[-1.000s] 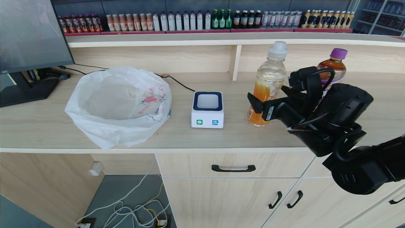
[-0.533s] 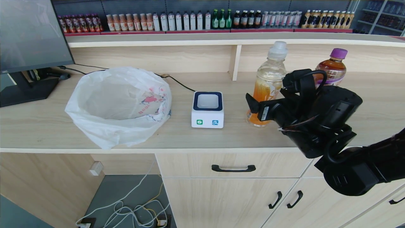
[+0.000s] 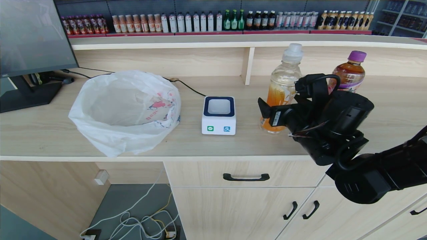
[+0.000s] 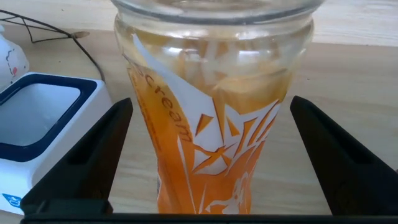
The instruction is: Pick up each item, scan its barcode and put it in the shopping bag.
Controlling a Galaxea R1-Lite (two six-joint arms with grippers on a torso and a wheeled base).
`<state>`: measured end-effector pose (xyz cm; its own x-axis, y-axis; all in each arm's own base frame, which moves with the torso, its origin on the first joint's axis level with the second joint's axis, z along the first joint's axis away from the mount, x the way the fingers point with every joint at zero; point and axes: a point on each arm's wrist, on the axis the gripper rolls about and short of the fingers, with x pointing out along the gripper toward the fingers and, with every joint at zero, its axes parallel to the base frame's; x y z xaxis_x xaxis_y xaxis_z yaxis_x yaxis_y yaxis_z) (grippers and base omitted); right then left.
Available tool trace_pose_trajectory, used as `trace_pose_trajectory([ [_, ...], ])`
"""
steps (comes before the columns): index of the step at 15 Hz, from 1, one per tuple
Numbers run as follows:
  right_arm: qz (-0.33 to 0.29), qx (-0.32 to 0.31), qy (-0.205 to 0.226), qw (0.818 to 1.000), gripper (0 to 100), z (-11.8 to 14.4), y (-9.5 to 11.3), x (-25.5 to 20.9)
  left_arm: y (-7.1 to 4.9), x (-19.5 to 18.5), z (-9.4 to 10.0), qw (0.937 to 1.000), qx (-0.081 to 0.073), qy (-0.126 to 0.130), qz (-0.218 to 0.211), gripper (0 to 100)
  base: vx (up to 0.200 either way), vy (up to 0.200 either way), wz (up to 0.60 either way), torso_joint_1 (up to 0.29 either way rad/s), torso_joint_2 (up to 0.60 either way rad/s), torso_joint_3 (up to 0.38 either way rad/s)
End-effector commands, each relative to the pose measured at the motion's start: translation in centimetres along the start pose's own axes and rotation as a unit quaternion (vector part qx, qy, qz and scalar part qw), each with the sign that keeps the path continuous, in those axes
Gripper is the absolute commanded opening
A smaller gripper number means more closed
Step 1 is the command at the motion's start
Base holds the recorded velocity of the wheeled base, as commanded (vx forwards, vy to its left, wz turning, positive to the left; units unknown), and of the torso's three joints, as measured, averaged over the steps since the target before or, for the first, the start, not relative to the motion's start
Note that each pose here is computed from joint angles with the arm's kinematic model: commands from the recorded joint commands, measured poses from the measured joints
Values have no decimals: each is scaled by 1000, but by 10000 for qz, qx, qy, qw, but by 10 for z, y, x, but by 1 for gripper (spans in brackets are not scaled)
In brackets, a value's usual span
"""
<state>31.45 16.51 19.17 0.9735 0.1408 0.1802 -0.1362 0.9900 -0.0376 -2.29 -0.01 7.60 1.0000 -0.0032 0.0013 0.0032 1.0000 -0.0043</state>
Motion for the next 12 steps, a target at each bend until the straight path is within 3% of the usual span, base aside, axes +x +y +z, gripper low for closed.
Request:
trace_pose_trajectory([
  [1, 9, 10, -6, 10000, 100, -1, 3, 2, 0, 0, 0, 10000, -2, -1, 1, 100, 0, 0, 0, 0, 0, 0],
  [12, -92, 126, -18, 9999, 100, -6, 7, 12, 0, 0, 0, 10000, -2, -1, 1, 100, 0, 0, 0, 0, 0, 0],
])
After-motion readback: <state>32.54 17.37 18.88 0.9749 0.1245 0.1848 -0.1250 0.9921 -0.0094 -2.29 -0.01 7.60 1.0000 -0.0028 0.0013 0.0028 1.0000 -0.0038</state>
